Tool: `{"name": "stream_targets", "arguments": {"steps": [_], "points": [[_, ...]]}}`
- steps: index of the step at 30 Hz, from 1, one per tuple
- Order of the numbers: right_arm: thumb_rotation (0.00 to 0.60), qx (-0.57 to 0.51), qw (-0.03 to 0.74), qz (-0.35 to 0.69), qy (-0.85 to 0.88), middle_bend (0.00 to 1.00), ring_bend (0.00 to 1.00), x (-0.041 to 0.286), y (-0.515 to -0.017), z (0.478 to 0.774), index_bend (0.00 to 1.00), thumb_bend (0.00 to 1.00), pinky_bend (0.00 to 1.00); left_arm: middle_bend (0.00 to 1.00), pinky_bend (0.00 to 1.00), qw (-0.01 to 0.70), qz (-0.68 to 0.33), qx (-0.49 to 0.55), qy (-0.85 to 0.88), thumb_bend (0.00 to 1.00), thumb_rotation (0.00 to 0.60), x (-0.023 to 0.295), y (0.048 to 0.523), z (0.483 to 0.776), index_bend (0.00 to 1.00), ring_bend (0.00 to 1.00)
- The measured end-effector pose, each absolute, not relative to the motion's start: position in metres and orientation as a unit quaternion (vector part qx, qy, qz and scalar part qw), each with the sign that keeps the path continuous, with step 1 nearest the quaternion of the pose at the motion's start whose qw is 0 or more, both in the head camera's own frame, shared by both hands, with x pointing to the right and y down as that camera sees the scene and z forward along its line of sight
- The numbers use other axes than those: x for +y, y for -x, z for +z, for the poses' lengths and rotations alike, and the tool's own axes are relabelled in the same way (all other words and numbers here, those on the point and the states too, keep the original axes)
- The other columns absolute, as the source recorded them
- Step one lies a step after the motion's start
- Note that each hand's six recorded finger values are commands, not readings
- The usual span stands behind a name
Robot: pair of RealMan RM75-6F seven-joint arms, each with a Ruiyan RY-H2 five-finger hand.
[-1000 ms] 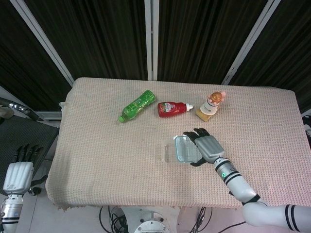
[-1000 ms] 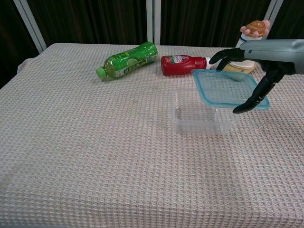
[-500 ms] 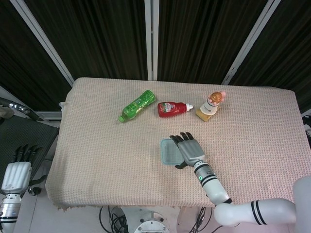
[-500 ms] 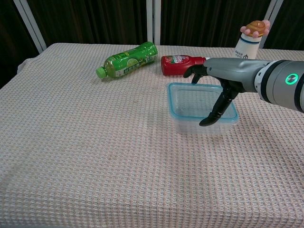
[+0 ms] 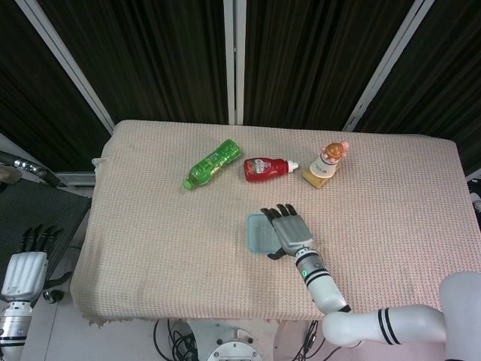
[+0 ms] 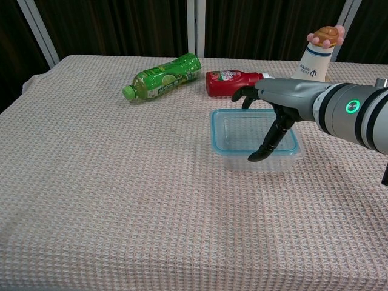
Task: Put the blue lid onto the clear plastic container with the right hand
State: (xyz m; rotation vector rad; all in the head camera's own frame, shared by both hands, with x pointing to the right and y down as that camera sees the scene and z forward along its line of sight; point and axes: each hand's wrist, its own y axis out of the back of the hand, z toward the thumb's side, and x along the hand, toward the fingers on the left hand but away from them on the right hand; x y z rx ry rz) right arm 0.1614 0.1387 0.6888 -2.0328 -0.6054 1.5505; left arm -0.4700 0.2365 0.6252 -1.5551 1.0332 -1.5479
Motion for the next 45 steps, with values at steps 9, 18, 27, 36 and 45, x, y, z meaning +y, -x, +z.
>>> {"name": "stream_targets", "arguments": {"steps": [9, 18, 27, 36, 45], "points": [[0.600, -0.229, 0.246, 0.575, 0.746, 0.40, 0.05, 0.140, -0.170, 0.691, 0.10, 0.16, 0.00, 0.10, 0.03, 0.349, -0.599, 0.398, 0.601, 0.00, 0.600, 0.236, 0.470, 0.627, 0.16, 0.00], [0.600, -0.232, 0.245, 0.577, 0.744, 0.40, 0.05, 0.142, -0.176, 0.689, 0.10, 0.16, 0.00, 0.10, 0.03, 0.349, -0.598, 0.396, 0.603, 0.00, 0.600, 0.235, 0.469, 0.629, 0.16, 0.00], [0.600, -0.234, 0.242, 0.579, 0.742, 0.40, 0.05, 0.141, -0.178, 0.694, 0.11, 0.16, 0.00, 0.10, 0.03, 0.346, -0.601, 0.395, 0.603, 0.00, 0.600, 0.236, 0.470, 0.630, 0.16, 0.00], [0.600, -0.233, 0.248, 0.578, 0.742, 0.39, 0.05, 0.141, -0.177, 0.696, 0.10, 0.16, 0.00, 0.10, 0.03, 0.345, -0.601, 0.396, 0.602, 0.00, 0.600, 0.238, 0.470, 0.630, 0.16, 0.00], [0.600, -0.232, 0.249, 0.574, 0.745, 0.24, 0.02, 0.143, -0.178, 0.696, 0.00, 0.08, 0.00, 0.10, 0.03, 0.344, -0.599, 0.398, 0.603, 0.00, 0.600, 0.238, 0.470, 0.631, 0.16, 0.00]]}}
